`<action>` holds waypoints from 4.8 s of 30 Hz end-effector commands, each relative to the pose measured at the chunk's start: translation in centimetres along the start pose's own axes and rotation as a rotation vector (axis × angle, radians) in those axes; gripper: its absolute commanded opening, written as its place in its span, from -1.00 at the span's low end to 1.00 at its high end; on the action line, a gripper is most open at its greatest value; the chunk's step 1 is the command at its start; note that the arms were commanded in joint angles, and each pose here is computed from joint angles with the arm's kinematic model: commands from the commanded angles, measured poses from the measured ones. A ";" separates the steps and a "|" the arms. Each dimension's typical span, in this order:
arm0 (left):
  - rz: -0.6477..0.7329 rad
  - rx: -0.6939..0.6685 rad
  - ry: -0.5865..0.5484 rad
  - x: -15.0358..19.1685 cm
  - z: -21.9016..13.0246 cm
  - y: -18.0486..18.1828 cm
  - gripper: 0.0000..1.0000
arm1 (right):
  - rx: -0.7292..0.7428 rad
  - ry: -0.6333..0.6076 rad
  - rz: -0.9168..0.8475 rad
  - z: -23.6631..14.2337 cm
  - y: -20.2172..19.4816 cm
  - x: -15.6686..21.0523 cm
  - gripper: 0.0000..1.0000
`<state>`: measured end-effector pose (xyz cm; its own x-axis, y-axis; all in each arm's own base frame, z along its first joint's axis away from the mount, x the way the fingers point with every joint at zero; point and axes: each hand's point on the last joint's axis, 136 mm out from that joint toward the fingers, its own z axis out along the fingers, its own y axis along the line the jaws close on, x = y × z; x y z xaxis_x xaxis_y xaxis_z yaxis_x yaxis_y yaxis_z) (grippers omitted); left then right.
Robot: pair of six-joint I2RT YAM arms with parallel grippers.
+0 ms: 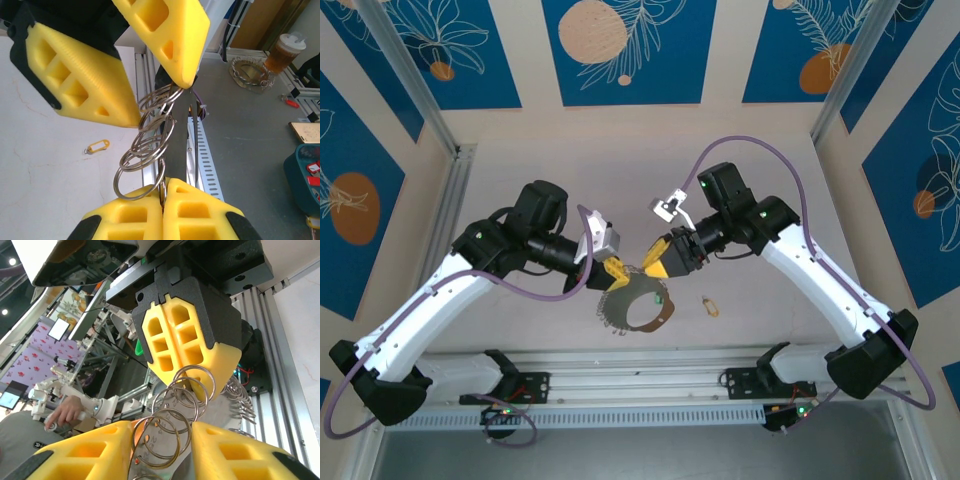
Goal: Put the keys on the keyring
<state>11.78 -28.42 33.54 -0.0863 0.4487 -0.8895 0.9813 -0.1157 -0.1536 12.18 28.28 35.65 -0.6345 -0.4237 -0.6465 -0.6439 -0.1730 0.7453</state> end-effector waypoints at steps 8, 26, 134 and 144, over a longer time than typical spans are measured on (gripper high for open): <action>0.037 0.005 -0.011 -0.6 -0.1 -0.4 -1.00 | -0.047 -0.004 -0.019 -0.3 1.7 0.7 -0.56; 0.039 0.002 -0.010 -0.6 -0.1 -0.4 -1.00 | -0.036 -0.035 -0.046 -1.1 2.2 0.6 -0.67; 0.062 -0.268 -0.039 -0.2 -0.4 5.0 -1.00 | 1.000 -0.429 0.272 -9.7 -11.4 10.6 0.41; 0.030 -0.335 -0.057 0.7 -0.6 6.9 -1.00 | 1.025 -0.306 0.813 -10.6 -16.9 17.4 0.39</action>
<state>17.87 -28.59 30.22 -0.0930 0.4548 -0.8857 0.9891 0.1446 -0.0296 18.27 14.42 15.30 -0.9223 0.1602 -0.3517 -0.0743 0.8196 0.5681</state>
